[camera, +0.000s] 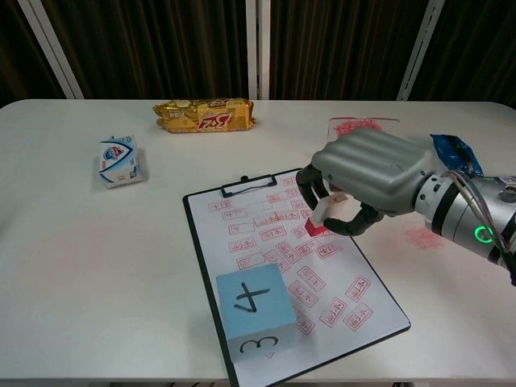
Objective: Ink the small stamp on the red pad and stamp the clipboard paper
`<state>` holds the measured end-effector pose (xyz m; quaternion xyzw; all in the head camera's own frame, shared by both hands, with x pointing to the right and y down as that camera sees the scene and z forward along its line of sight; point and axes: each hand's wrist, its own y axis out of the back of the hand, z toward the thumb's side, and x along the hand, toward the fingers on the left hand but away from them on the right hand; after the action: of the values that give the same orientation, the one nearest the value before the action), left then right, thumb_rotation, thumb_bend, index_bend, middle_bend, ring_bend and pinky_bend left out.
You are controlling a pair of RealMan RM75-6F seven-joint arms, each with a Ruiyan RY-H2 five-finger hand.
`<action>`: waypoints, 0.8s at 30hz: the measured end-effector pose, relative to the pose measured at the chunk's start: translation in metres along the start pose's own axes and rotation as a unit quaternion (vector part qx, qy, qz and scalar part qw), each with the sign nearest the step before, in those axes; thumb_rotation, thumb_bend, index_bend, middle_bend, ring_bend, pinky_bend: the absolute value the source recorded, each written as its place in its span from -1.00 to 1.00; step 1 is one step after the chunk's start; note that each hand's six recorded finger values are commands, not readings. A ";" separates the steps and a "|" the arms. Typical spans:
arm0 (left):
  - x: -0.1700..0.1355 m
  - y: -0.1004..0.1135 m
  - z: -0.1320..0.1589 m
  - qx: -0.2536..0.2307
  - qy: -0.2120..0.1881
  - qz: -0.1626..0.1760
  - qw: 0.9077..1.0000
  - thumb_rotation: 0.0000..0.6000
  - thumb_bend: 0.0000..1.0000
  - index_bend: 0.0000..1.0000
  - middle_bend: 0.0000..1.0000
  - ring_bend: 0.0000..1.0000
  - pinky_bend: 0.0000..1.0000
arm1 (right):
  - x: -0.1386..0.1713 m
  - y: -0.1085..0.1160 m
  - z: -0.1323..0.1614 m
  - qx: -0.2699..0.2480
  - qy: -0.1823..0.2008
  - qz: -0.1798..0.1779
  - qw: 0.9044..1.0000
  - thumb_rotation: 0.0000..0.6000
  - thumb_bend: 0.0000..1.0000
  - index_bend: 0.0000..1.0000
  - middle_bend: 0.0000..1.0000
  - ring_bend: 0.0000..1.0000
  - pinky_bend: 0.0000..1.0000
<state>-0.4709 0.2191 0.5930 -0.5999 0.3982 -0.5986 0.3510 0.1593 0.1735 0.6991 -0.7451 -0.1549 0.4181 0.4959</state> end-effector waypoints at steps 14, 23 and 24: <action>0.001 -0.005 0.006 0.000 -0.007 -0.006 1.000 1.00 -1.00 -0.62 -0.61 -0.69 -0.51 | 0.040 -0.004 -0.056 0.023 -0.063 0.028 0.997 1.00 -0.04 1.00 0.79 0.84 0.96; 0.002 -0.007 0.007 -0.001 -0.007 -0.010 1.000 1.00 -1.00 -0.62 -0.61 -0.69 -0.50 | 0.057 -0.035 -0.093 0.047 -0.113 0.079 0.989 1.00 -0.04 1.00 0.79 0.84 0.96; 0.002 -0.007 0.007 -0.001 -0.007 -0.010 1.000 1.00 -1.00 -0.62 -0.61 -0.69 -0.50 | 0.058 -0.037 -0.095 0.048 -0.115 0.082 0.989 1.00 -0.04 1.00 0.79 0.84 0.96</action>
<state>-0.4638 0.2200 0.6003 -0.6086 0.3899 -0.5975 0.3472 0.2748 0.1699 0.7191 -0.6775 -0.1291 0.5475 0.4738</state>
